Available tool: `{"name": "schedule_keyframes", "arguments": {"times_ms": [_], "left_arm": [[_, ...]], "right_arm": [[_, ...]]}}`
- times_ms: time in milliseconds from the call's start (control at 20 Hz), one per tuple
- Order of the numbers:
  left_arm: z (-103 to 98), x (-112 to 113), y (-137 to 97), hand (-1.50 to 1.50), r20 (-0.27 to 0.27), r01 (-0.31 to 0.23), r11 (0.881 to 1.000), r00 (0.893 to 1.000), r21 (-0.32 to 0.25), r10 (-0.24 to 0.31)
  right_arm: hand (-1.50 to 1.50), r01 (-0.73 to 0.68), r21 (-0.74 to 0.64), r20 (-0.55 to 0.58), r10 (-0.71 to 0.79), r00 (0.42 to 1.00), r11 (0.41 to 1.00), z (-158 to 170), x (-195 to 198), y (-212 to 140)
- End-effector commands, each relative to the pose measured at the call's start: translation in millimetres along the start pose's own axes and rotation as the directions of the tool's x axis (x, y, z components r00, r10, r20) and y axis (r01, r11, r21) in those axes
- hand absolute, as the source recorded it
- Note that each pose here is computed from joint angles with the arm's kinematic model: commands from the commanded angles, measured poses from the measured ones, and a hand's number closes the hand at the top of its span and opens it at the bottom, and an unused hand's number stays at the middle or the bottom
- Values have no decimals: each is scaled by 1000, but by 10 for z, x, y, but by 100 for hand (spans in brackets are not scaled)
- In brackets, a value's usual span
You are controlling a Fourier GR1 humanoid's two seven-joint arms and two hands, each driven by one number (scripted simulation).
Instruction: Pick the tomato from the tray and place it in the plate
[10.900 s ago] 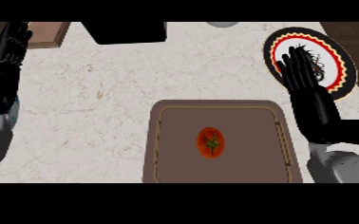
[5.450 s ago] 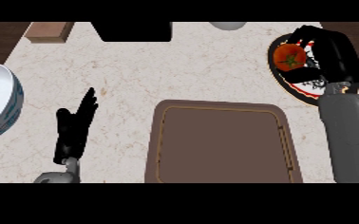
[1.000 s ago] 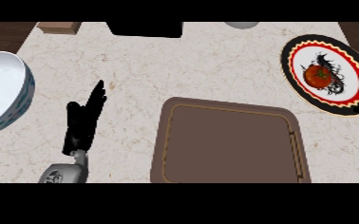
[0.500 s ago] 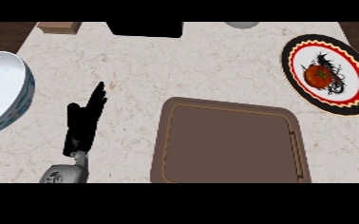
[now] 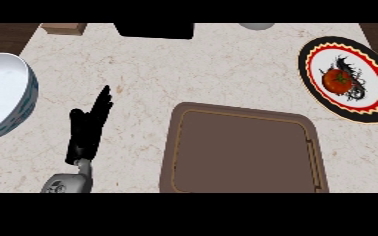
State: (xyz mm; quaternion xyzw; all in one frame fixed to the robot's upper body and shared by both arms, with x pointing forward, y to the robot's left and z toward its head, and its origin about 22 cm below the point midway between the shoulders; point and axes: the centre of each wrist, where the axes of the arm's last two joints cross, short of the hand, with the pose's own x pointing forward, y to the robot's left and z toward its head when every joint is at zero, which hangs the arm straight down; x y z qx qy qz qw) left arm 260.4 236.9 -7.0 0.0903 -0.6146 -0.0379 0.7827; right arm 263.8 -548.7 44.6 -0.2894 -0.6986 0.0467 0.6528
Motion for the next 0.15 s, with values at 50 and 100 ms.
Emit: {"name": "schedule_keyframes", "arguments": {"times_ms": [50,100], "left_arm": [[-85,92,33,0,1,4,1000,1000,11,-4],[-49,39,59,0,-3,4,1000,1000,8,-4]], "right_arm": [[-150,-49,-12,-24,49,999,999,5,53,-154],[-150,-59,-20,-32,58,998,998,30,34,-167]]}}
